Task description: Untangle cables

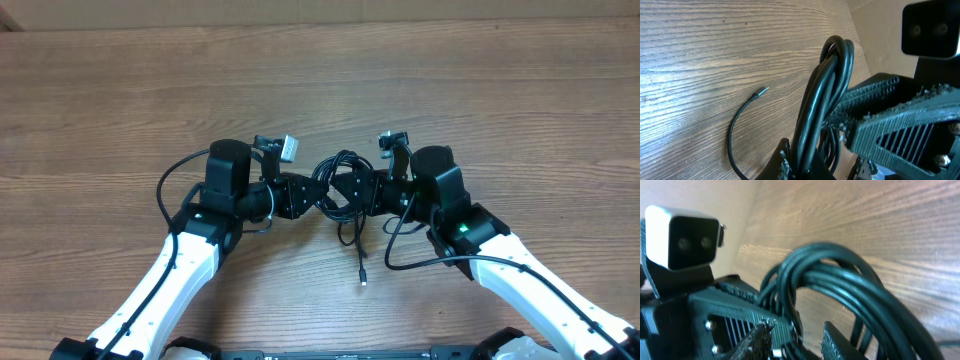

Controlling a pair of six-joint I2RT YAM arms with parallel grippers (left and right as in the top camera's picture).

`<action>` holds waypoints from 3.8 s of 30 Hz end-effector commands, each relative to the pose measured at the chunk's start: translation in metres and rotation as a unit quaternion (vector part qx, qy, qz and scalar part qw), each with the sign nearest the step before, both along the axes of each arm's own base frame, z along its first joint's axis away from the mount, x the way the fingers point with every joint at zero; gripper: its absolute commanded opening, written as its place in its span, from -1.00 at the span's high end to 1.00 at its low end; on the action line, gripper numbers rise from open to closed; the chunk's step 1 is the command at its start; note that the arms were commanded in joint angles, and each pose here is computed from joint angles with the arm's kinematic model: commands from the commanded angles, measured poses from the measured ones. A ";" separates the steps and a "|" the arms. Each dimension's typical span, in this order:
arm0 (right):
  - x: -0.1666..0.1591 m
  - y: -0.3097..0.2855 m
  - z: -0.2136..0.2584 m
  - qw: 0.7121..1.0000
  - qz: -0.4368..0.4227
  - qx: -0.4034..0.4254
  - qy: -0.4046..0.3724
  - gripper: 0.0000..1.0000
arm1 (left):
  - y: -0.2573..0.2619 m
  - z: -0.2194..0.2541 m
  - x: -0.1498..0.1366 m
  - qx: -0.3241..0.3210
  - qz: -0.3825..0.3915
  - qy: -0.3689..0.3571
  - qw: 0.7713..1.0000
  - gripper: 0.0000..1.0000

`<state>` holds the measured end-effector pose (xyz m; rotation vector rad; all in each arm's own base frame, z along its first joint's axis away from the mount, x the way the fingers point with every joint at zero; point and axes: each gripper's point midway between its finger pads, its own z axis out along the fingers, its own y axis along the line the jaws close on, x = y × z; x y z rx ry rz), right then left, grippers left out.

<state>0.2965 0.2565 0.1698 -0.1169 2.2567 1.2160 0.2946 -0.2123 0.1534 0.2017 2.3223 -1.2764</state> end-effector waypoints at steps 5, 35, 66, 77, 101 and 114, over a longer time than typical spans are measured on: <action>0.013 0.006 0.009 1.000 -0.005 0.007 -0.024 0.39 | -0.017 0.003 -0.014 -0.016 -0.032 0.010 0.999 0.92; -0.029 0.006 0.071 0.965 0.206 0.150 -0.067 0.92 | 0.040 -0.018 0.011 0.013 0.070 0.059 0.996 0.92; 0.018 -0.016 -0.018 0.979 -0.133 0.041 0.147 0.53 | -0.016 0.006 -0.008 0.013 -0.058 -0.074 0.995 0.92; 0.011 -0.036 -0.048 0.966 -0.178 -0.014 0.186 0.65 | -0.029 0.033 -0.015 -0.040 -0.104 -0.114 0.987 0.91; 0.014 -0.015 -0.020 0.949 -0.179 0.096 0.243 0.46 | -0.030 0.035 -0.019 -0.048 -0.113 -0.110 0.986 0.91; 0.024 -0.019 -0.037 0.918 -0.238 0.116 0.294 0.53 | -0.032 0.038 -0.024 -0.062 -0.126 -0.105 0.984 0.91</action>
